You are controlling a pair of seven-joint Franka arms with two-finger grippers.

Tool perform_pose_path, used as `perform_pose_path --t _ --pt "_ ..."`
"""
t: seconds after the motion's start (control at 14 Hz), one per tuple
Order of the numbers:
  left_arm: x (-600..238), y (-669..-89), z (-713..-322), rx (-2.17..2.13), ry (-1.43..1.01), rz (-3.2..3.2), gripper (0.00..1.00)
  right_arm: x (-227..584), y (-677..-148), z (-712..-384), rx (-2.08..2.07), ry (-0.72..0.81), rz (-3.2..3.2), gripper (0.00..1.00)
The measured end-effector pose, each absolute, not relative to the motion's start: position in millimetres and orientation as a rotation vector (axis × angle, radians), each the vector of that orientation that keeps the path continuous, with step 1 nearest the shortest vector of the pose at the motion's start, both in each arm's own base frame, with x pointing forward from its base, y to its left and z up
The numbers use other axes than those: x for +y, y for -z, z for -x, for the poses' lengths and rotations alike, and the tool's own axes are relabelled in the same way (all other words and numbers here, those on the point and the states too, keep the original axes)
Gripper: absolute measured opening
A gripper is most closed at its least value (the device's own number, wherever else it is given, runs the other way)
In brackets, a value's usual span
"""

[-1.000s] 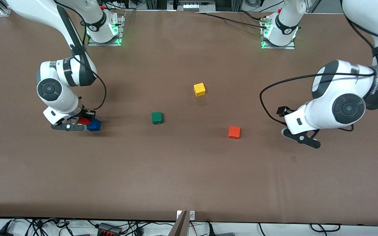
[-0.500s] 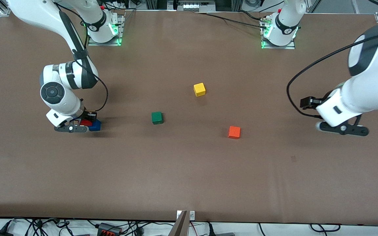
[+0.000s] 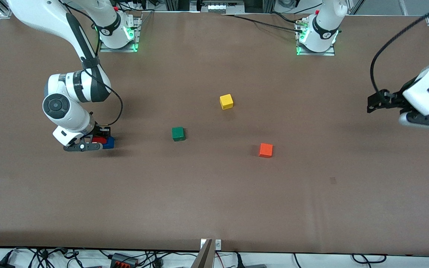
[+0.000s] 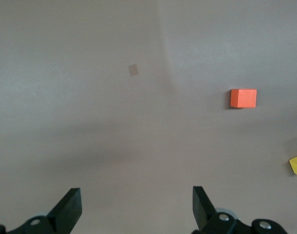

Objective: Pass red block to right arm, stack on blue

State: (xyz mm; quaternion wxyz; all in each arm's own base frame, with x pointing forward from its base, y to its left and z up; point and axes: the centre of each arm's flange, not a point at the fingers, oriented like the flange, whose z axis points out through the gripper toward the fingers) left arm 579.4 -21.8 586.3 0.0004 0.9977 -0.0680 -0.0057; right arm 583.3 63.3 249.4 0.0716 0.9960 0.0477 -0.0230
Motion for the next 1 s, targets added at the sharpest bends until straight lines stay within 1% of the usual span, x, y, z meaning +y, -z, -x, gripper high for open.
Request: perform_pose_path --t 0.14,0.29,1.0 --pt "-16.2 -595.1 -563.3 -0.208 -0.035 -3.140 1.00 62.7 -249.0 -584.0 0.143 0.069 -2.995 0.56" --pt "-11.4 -593.4 -556.4 -0.193 -0.020 -3.141 1.00 62.9 -246.9 -584.8 0.141 0.073 -2.996 0.56" --pt "-11.6 -579.9 -557.3 -0.193 0.037 -3.141 1.00 64.3 -242.3 -589.2 0.100 0.078 -3.025 0.56"
